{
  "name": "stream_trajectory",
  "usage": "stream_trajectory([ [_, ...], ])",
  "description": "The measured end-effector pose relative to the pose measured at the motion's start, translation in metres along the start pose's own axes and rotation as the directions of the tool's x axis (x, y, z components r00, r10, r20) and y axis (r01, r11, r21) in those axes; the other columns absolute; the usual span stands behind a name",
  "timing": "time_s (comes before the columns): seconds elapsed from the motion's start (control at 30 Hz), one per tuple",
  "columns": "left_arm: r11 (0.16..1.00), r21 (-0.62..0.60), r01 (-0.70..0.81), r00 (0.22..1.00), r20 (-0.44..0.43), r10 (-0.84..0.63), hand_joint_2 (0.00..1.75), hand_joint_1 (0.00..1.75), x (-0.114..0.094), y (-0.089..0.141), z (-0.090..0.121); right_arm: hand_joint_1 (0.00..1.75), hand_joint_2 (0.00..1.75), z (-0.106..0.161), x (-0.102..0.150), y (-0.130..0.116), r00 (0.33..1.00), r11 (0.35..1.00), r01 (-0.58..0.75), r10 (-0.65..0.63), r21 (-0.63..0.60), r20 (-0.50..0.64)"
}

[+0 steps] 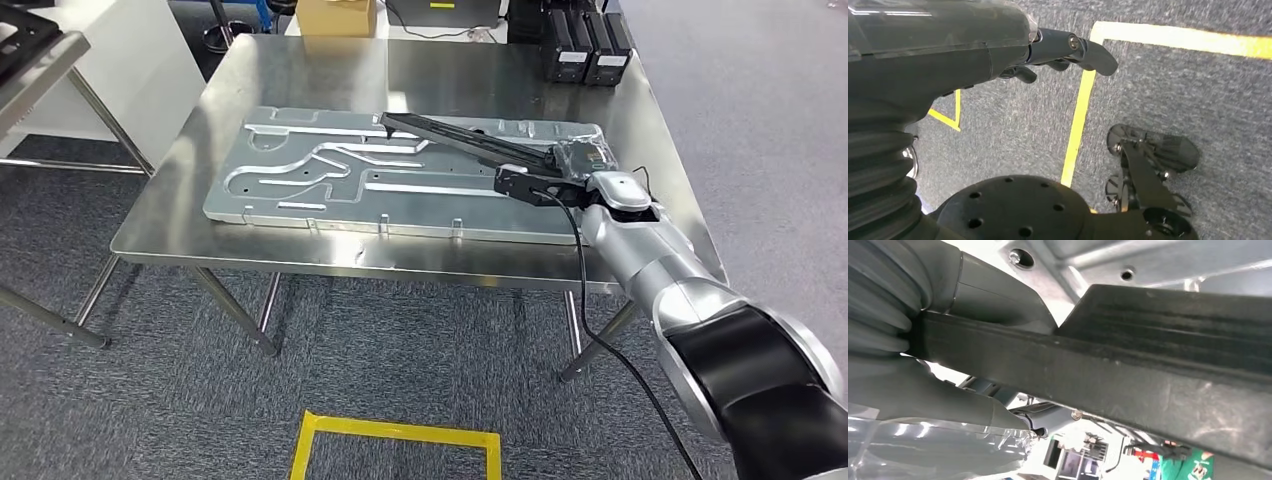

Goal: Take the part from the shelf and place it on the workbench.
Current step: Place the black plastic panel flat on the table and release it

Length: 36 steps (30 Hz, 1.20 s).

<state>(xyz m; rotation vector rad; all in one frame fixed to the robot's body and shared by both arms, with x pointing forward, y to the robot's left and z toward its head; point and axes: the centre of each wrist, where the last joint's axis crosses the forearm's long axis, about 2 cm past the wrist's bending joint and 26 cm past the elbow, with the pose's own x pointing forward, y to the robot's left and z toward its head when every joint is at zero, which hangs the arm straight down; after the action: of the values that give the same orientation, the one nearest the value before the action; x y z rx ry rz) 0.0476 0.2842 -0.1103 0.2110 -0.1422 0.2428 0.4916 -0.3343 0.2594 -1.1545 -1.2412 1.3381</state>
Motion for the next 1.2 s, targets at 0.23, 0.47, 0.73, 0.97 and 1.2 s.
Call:
stream_trajectory([
  [0.23, 1.000, 0.000, 0.000, 1.000, 0.010, 0.000, 1.75, 0.00, 0.001, 0.000, 0.000, 1.75, 1.75, -0.004, 0.027, 0.002, 1.000, 0.999, 0.003, -0.004, 0.038, 0.016],
  [0.47, 1.000, 0.009, 0.011, 1.000, -0.008, -0.010, 1.75, 0.00, -0.002, 0.004, -0.001, 1.75, 1.75, -0.004, 0.039, 0.007, 1.000, 0.998, 0.014, -0.016, 0.062, 0.020],
  [0.73, 0.999, -0.001, 0.035, 0.999, 0.028, -0.035, 1.75, 0.00, -0.004, 0.004, -0.001, 1.75, 1.75, 0.002, 0.038, 0.027, 1.000, 0.993, 0.028, -0.029, 0.114, 0.007],
  [0.97, 0.999, 0.000, 0.049, 0.998, 0.037, -0.049, 1.75, 0.00, -0.005, 0.005, -0.001, 0.87, 1.75, 0.004, 0.037, 0.032, 0.999, 0.992, 0.034, -0.036, 0.124, 0.014],
  [1.2, 0.999, 0.025, 0.032, 0.998, 0.047, -0.034, 1.75, 0.00, -0.005, 0.007, -0.001, 0.00, 1.75, 0.007, 0.042, 0.044, 0.998, 0.988, 0.055, -0.058, 0.147, 0.015],
])
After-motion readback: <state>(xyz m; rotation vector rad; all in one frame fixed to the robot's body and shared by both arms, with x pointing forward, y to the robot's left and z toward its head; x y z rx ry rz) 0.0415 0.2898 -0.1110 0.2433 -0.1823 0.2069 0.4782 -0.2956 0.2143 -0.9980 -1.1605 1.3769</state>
